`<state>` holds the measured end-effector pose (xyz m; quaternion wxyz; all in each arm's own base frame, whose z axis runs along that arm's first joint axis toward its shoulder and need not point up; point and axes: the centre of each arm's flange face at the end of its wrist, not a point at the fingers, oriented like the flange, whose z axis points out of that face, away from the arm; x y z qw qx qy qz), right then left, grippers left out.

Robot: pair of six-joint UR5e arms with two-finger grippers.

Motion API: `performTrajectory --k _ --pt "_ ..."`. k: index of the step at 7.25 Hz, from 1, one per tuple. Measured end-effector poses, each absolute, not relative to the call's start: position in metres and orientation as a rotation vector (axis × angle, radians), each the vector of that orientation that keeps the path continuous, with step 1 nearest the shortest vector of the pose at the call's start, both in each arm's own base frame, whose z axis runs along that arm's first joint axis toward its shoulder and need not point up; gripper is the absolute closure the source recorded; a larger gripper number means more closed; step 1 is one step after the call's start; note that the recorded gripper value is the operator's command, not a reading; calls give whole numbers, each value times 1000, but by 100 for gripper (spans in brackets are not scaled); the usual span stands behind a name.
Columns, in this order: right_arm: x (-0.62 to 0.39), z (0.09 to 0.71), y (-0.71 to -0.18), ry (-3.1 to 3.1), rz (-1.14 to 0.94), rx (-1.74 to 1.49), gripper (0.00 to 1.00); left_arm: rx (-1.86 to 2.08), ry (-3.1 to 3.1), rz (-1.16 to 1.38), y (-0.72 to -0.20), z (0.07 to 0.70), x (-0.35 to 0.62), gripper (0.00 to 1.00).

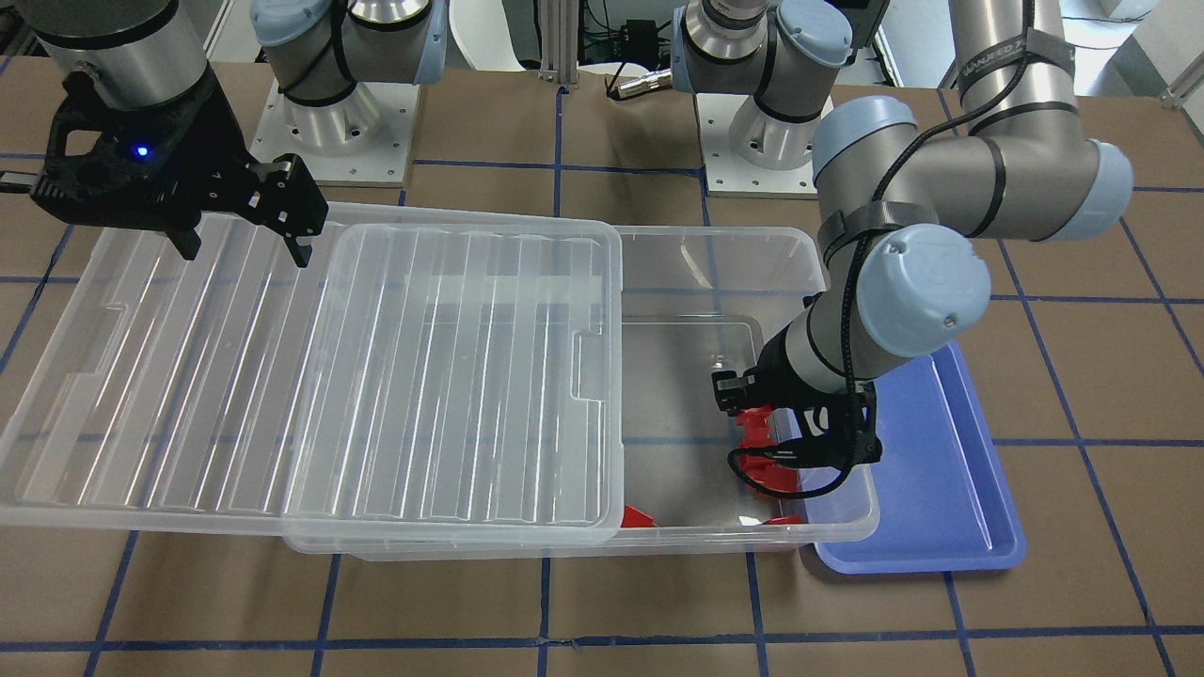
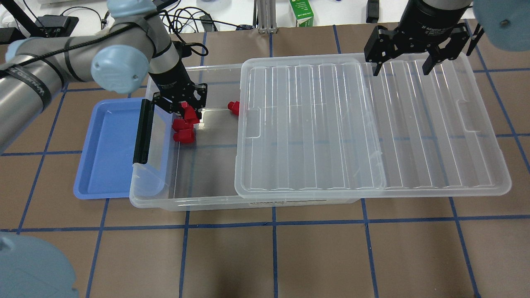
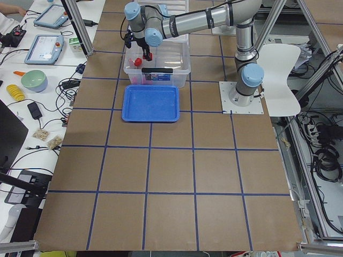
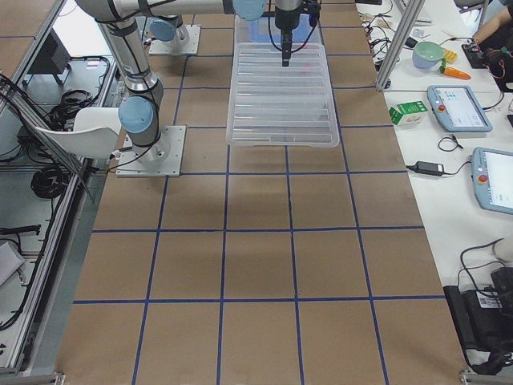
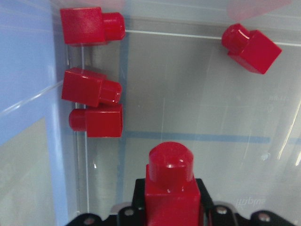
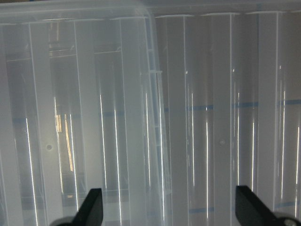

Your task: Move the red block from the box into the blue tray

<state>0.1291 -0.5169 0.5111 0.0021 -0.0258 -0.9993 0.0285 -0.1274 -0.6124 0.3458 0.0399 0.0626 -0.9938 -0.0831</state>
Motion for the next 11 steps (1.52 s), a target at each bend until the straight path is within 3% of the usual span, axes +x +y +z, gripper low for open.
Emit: performTrajectory --k 3,5,7,11 --pt "129 511 -517 -3139 90 -80 0 237 -3075 -206 -622 394 -31 100" --pt "121 512 -520 -3136 96 -48 0 131 -3090 -220 -620 392 36 100" --pt "67 518 -528 -3124 103 14 0 44 -3060 -287 -619 352 82 100" --pt "-156 509 -509 -3093 48 145 0 -31 -3031 -343 -610 237 88 100"
